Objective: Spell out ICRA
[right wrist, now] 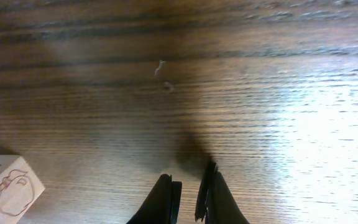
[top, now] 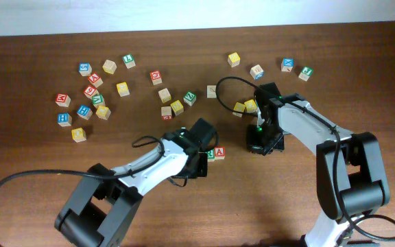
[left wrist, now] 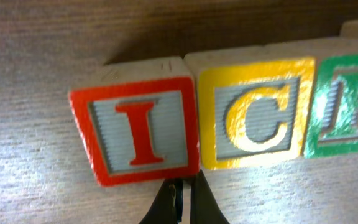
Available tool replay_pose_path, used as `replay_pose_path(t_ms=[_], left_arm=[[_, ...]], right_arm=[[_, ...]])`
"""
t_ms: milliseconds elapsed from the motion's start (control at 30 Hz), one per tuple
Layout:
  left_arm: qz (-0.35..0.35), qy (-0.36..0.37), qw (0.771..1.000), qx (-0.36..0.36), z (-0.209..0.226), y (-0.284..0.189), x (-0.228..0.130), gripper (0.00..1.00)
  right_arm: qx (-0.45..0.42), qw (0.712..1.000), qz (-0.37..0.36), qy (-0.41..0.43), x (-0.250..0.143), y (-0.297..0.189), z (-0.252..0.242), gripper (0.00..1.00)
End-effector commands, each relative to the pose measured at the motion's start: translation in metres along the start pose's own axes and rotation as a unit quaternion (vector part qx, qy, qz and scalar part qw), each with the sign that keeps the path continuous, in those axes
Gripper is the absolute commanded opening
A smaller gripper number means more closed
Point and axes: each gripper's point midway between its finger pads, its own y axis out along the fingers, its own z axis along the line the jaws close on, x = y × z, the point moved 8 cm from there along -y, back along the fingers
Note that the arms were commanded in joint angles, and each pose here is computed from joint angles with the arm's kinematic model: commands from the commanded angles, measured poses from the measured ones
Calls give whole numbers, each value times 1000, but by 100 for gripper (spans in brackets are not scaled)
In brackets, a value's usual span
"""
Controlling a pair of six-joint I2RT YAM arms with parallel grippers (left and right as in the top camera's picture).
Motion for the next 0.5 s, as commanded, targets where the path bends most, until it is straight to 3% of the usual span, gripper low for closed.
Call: replay_pose_path(t_ms=[0,133,233,333,467], left_arm=[[-29,-4,999,-26,1,-28,9,0],[-94,-61,993,-47,44,-94,27,0],[-126,-144,981,-39,101,-128,29,0],[-121,-230,966,-13,152,-132,28,0],[-108,-240,965,-4,165,-124,25,0]], right_arm=[[16,1000,15,-5,-3,4,2,8],[15,1000,18,-16,-4,4,1,4],[-4,999,12,-43,-1,-11,1,4],[-6,998,-25,-51,18,-57,17,4],[13,993,-72,-93,25,-79,56,4]])
